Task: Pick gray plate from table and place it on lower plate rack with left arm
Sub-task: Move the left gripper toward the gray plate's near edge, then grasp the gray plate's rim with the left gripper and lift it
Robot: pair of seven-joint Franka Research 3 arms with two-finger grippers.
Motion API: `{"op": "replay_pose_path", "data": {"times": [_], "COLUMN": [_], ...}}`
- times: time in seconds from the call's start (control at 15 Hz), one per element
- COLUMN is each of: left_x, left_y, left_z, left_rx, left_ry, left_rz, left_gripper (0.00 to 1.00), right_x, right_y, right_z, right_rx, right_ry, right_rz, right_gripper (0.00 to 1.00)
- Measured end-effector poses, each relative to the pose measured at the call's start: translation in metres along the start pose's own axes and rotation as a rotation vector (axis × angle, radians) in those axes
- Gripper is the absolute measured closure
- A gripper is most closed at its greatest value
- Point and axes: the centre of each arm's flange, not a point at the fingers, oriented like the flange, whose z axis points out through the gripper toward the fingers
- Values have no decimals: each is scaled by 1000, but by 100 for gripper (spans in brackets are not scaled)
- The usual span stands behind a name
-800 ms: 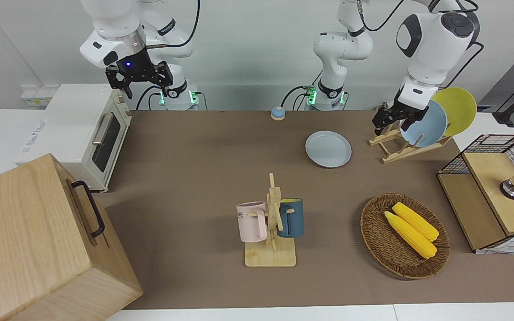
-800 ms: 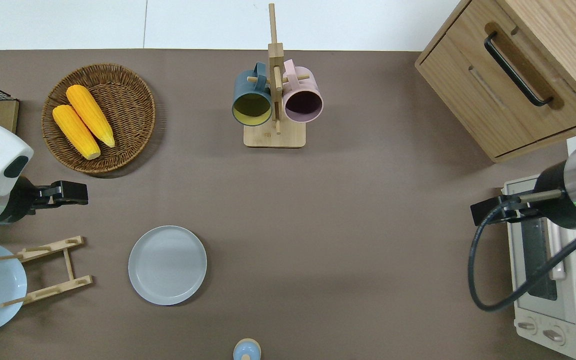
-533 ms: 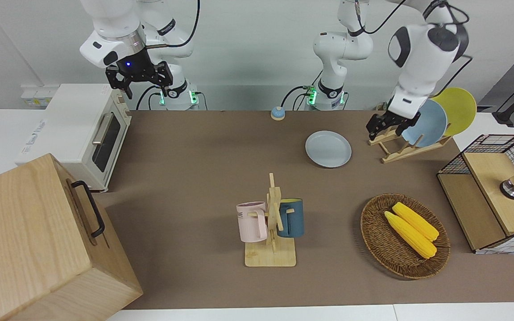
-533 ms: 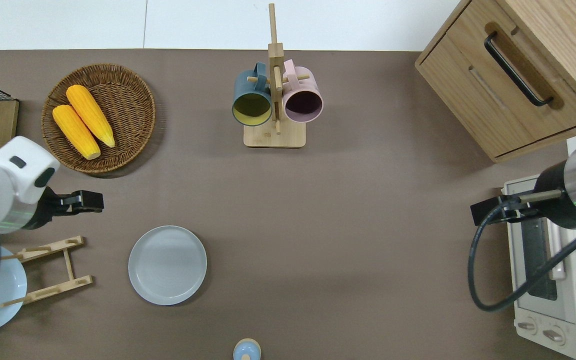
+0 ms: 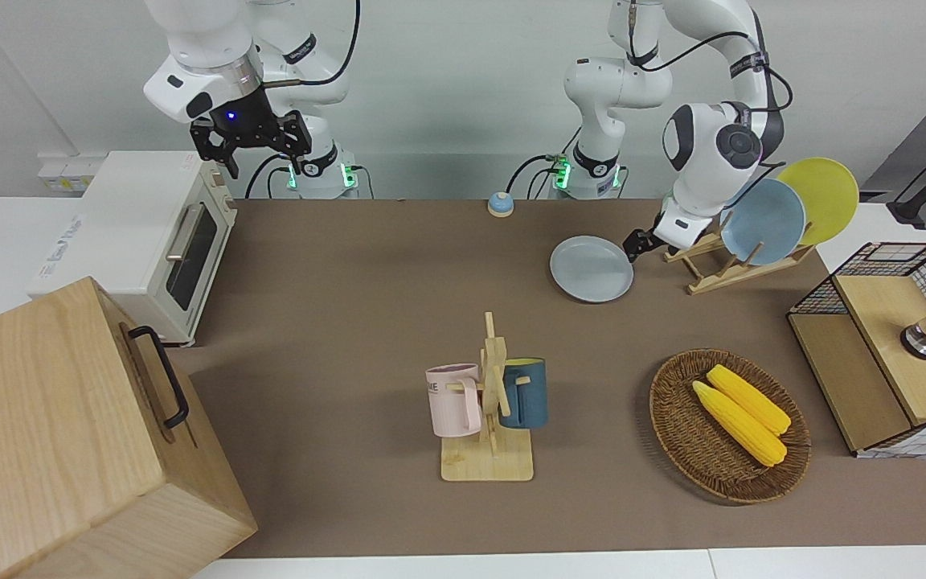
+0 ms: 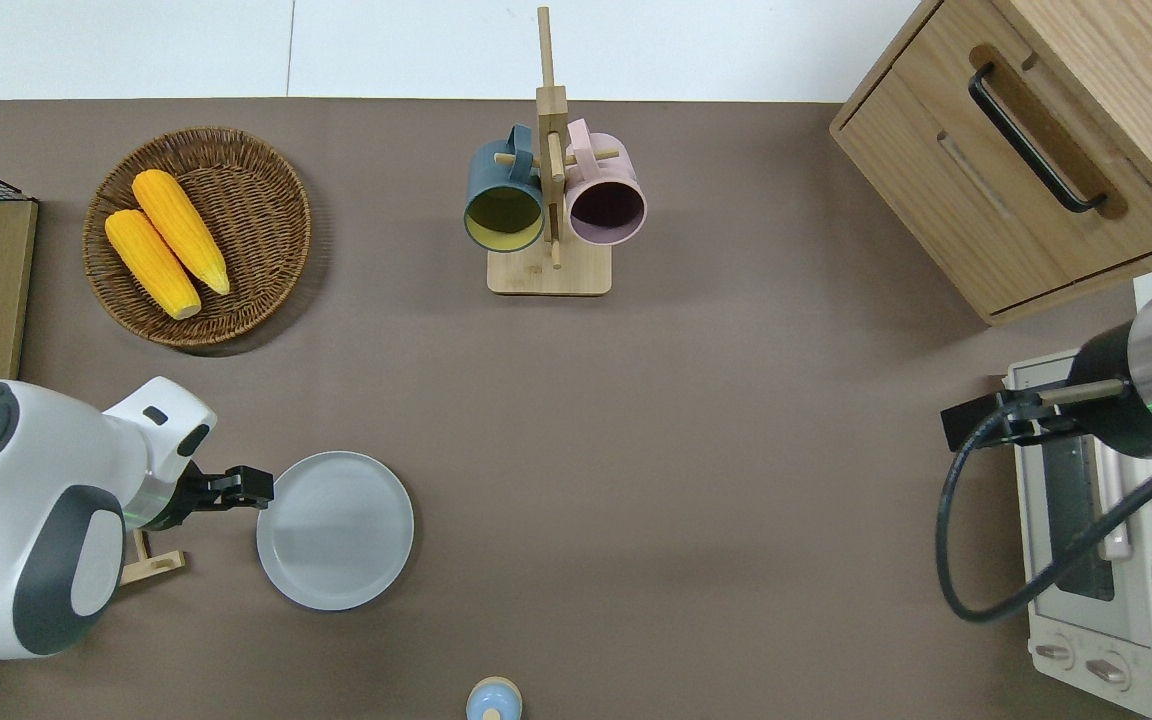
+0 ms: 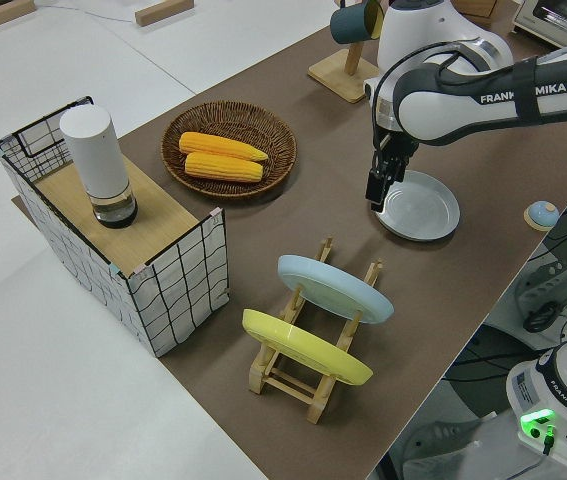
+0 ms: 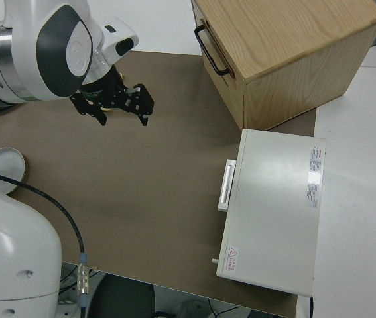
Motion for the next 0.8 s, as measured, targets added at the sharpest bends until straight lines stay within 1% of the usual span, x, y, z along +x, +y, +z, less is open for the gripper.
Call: {"op": "replay_pose_path", "data": {"times": [0.13, 0.27, 0.53, 0.6, 0.67, 0.8], "left_x": [-10, -15, -11, -9, -9, -8], "left_y": [0, -1, -1, 0, 1, 1], "left_z": [26, 42, 67, 72, 75, 77], "left_rx": [-3, 0, -4, -10, -18, -21], "left_ry": [-35, -57, -73, -75, -81, -88], "left_rz": [-4, -5, -16, -23, -31, -38], "left_gripper": [1, 1, 4, 13, 32, 63], "right_x": [0, 0, 0, 0, 0, 0], "right_y": [0, 0, 0, 0, 0, 0], "right_z": [0, 0, 0, 0, 0, 0], "right_rx": [0, 0, 0, 0, 0, 0], "right_ry": [0, 0, 0, 0, 0, 0], "right_rz": [0, 0, 0, 0, 0, 0], "right_gripper": [1, 1, 1, 1, 1, 1]}}
